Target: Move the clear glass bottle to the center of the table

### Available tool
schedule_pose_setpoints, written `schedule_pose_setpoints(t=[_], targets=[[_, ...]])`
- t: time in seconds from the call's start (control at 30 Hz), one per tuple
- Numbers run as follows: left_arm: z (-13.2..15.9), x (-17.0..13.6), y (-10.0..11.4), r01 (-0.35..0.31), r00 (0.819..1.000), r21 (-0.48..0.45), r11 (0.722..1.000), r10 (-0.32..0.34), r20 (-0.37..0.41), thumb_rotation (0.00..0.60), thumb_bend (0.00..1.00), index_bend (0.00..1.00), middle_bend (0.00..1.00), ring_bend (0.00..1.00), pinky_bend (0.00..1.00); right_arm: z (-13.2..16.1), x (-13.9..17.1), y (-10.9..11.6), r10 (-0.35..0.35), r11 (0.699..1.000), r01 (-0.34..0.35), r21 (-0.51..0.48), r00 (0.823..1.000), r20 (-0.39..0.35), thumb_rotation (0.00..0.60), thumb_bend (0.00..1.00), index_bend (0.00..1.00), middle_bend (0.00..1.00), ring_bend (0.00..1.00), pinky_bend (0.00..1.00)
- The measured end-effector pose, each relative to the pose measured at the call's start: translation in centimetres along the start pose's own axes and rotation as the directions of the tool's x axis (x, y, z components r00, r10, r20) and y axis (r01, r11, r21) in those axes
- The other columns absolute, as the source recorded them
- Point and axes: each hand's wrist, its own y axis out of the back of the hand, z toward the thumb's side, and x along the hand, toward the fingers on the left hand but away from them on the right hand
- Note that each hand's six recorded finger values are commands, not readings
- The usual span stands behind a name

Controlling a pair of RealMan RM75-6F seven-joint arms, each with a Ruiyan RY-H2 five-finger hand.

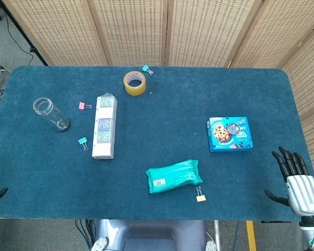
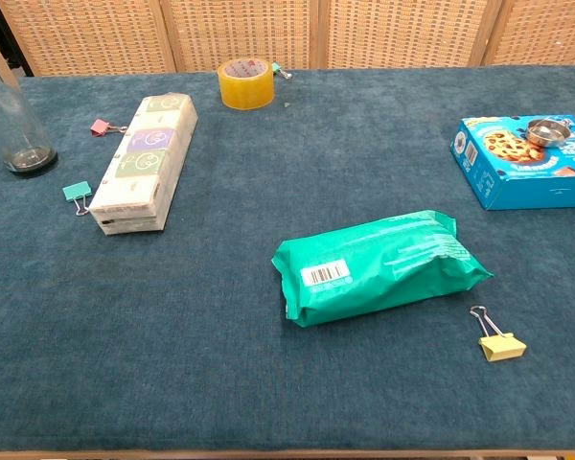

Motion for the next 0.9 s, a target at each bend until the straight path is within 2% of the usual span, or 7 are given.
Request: schedule_pose_setpoints(t=[0.27,0.47,0.57,0.73,0.9], targets=[[-0.1,0.2,0.0,0.01,1.0,-0.006,1.0,-0.01,-0.007,0.6,0.0,0.0,0.0,0.0,0.0,0.0,0.1,-0.2,0.015,1.0,-0.015,0.02,1.0,-0.013,0.6,0.0,0.0,0.0,0.0,0.0],[0.1,1.1,0.1,0.008,0.999,-0.082,0.997,-0.004,0.045,0.6,0.0,0.0,0.0,0.0,0.0,-0.1,-0.1,-0.1,0.017,1.0,-0.017,0.013,1.0,-0.009,0.6,0.0,0.0,0.0,0.0,0.0],[-0.2,1.9,0.2,0.009,0.996,-0.149,0.989,0.004,0.086,0.6,0.0,0.0,0.0,0.0,0.0,-0.2,-0.1,0.0,0.019,1.0,-0.019,0.016,1.0,-0.006,0.6,0.0,0.0,0.0,0.0,0.0],[-1.8,4.0,-0.1,0.019,0.99,-0.291,0.957,0.021,0.137,0.6,0.0,0.0,0.0,0.0,0.0,0.0,0.1,0.2,0.013,1.0,-0.013,0.006,1.0,-0.012,0.6,0.0,0.0,0.0,0.0,0.0],[-3.3,7.1,-1.2,0.058,0.988,-0.436,0.898,0.013,0.157,0.6,0.0,0.0,0.0,0.0,0.0,0.1,0.1,-0.1,0.027,1.0,-0.027,-0.006,0.999,-0.018,0.6,0.0,0.0,0.0,0.0,0.0]])
